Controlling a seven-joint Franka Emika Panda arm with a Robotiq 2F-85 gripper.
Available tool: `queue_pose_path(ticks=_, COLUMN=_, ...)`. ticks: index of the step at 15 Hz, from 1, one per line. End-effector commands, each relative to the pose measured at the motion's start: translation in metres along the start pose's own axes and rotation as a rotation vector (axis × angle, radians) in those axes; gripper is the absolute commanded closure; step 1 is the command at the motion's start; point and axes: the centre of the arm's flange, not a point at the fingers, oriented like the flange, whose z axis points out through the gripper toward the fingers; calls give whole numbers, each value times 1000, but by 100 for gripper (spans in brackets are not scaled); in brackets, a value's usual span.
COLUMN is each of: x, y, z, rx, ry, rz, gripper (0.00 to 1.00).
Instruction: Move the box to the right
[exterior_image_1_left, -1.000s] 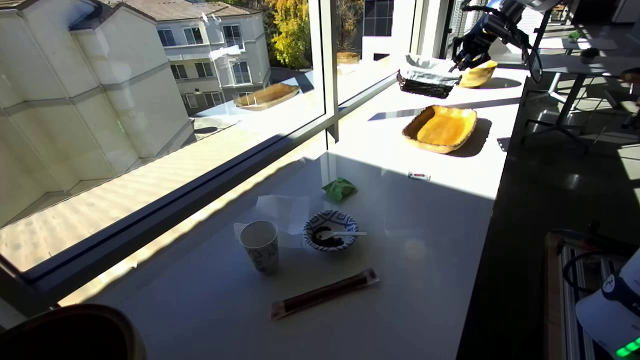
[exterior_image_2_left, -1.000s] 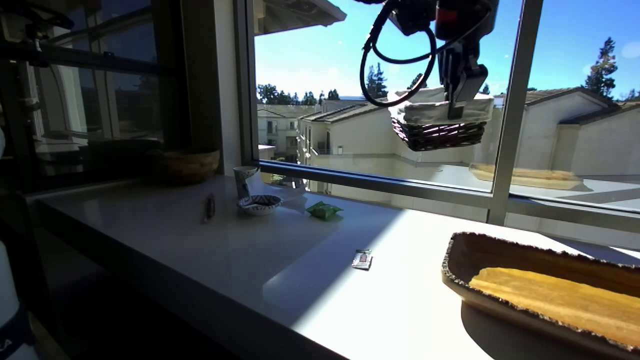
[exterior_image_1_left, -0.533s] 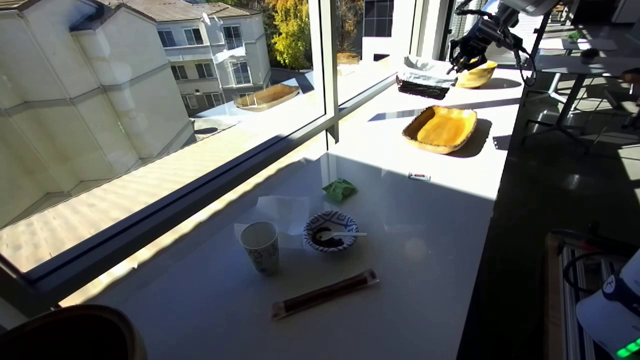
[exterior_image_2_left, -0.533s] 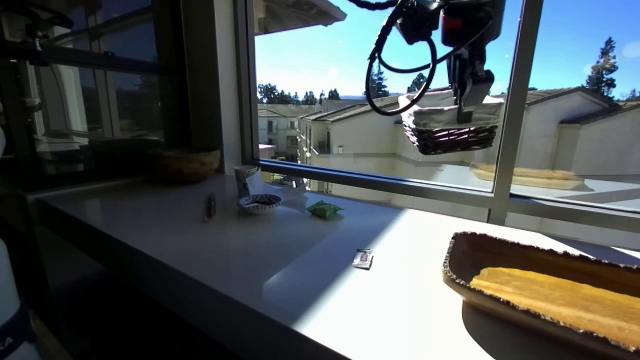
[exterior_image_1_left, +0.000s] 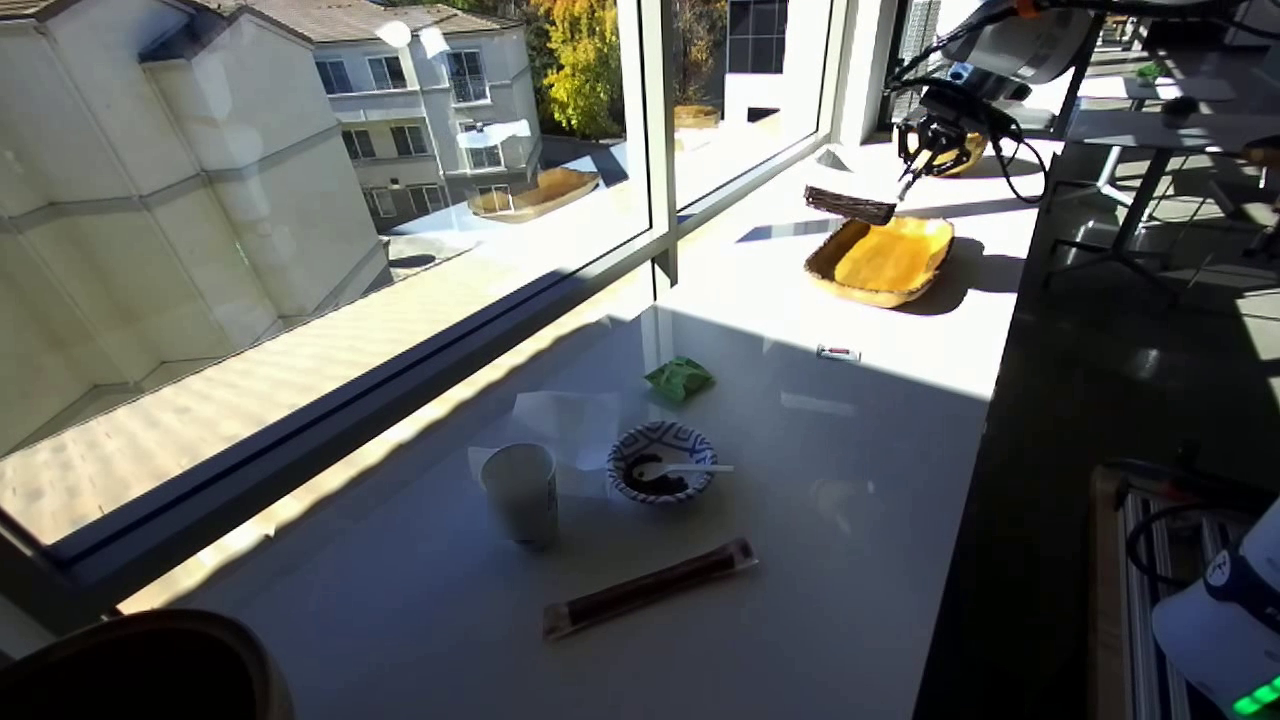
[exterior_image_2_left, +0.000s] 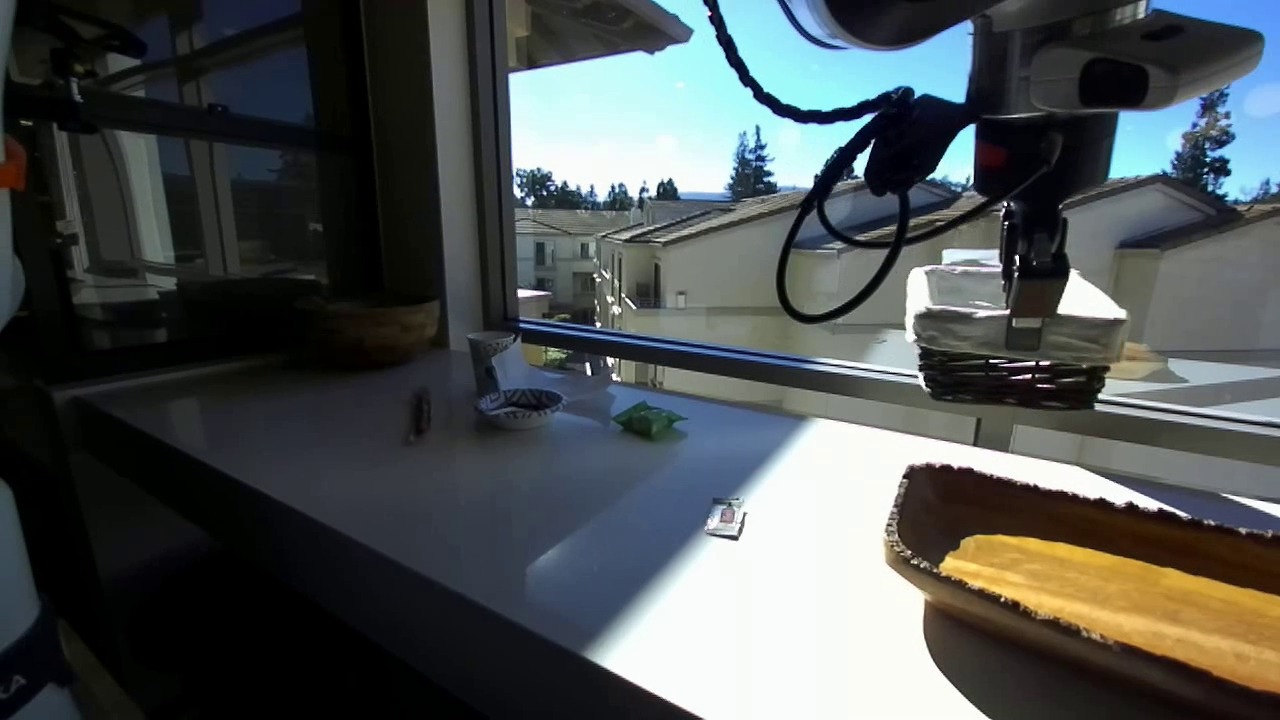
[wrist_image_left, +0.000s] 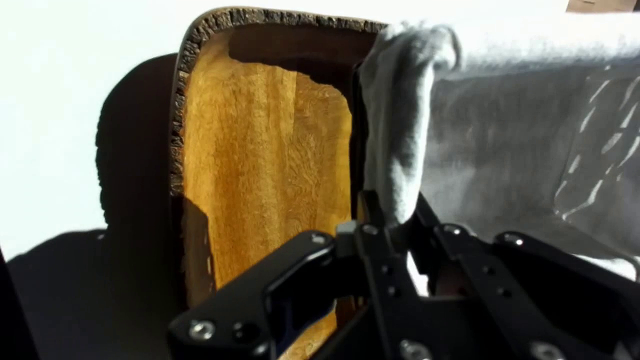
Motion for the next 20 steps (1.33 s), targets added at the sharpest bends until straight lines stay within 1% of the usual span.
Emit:
queue_pose_path(ticks=1, x=33, y=18, z=19, rx=-16, ry=2, rz=98, gripper=96)
queue_pose_path(ticks=4, x=53, y=39, z=37, rx=-22, ry=-18, rz=135, gripper=96)
queue_pose_path(ticks=6, x=58, y=47, z=50, rx=-16, ry=-30, rz=130, gripper=96)
queue_pose_path(ticks=8, x=58, y=48, z=65, rx=-10, ry=-41, rz=107, gripper=96)
queue_pose_path(ticks=11, x=54, y=49, z=83, rx=-47, ry=-62, rz=86, gripper=96)
queue_pose_path(ticks=14, x=53, y=54, z=97, rx=-92, ry=-66, rz=90, gripper=96)
queue_pose_path(ticks=20, x=50, y=64, z=120, rx=-121, ry=-68, rz=107, gripper=96)
